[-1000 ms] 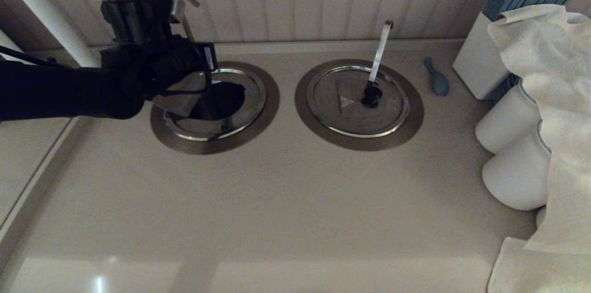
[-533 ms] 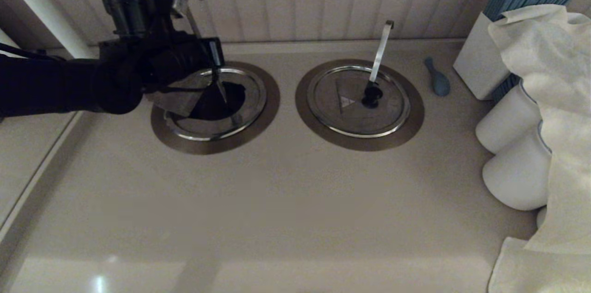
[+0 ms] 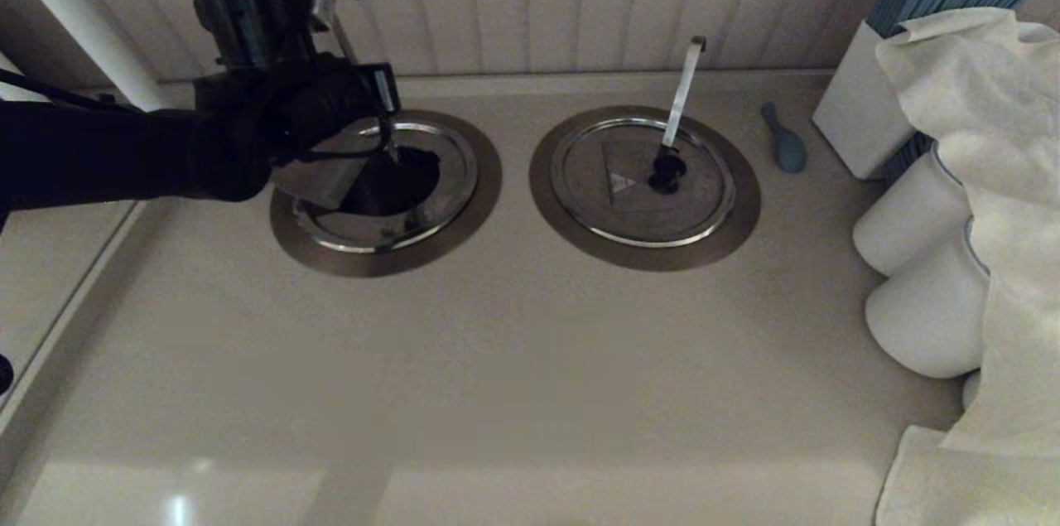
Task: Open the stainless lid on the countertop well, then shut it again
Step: Stir with a spoon
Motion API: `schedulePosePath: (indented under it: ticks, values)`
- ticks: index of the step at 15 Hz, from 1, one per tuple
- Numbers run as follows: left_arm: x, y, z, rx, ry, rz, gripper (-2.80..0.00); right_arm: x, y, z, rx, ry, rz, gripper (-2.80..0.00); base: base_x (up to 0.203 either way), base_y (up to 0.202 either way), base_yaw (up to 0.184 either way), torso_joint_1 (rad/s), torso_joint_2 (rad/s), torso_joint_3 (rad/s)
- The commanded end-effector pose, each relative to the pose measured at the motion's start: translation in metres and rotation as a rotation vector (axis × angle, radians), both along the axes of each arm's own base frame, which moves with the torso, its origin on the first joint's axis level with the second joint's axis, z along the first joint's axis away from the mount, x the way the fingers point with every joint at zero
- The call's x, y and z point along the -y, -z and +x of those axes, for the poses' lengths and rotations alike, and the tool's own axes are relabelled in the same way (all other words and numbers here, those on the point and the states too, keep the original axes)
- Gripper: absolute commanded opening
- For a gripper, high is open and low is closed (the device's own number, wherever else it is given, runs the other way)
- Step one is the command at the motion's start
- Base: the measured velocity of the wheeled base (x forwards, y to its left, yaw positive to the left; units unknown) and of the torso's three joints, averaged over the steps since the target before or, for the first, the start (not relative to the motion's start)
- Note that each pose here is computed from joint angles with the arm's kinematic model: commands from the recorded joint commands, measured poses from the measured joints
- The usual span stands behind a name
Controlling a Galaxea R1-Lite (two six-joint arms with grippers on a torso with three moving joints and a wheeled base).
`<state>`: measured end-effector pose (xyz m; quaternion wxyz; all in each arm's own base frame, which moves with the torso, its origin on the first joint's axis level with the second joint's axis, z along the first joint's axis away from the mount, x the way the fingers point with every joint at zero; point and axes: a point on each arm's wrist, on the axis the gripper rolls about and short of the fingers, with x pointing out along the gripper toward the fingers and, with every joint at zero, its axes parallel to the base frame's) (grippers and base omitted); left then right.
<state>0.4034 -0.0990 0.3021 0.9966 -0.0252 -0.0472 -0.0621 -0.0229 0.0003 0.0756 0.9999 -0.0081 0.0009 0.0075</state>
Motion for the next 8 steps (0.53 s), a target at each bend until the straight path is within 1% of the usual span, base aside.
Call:
schedulePosePath:
  ticks: [1,2,3,4,5,7,8]
  values:
    - [-0.003,0.005,0.004,-0.005,-0.016,0.018,-2.80,0.000,0.000,0.000,0.000,-0.001,-0.001,-2.80,0.000,0.000,0.000,0.000,0.00,0.000]
    - [-0.005,0.009,0.004,0.000,-0.026,0.050,-2.80,0.000,0.000,0.000,0.000,0.000,-0.001,-2.80,0.000,0.000,0.000,0.000,0.00,0.000]
    - [-0.008,0.014,0.004,-0.008,-0.038,0.110,-2.80,0.000,0.000,0.000,0.000,0.000,-0.001,-2.80,0.000,0.000,0.000,0.000,0.00,0.000]
    - [-0.010,0.017,0.001,-0.019,-0.043,0.153,-2.80,0.000,0.000,0.000,0.000,0.000,-0.001,-2.80,0.000,0.000,0.000,0.000,0.00,0.000]
    - [-0.010,0.018,-0.002,-0.024,-0.043,0.173,-2.80,0.000,0.000,0.000,0.000,0.000,-0.001,-2.80,0.000,0.000,0.000,0.000,0.00,0.000]
    - [-0.011,0.020,-0.009,-0.042,-0.036,0.193,-2.80,0.000,0.000,0.000,0.000,0.000,-0.001,-2.80,0.000,0.000,0.000,0.000,0.00,0.000]
    - [-0.011,0.023,-0.011,-0.054,-0.032,0.225,-2.80,0.000,0.000,0.000,0.000,0.000,-0.001,-2.80,0.000,0.000,0.000,0.000,0.00,0.000]
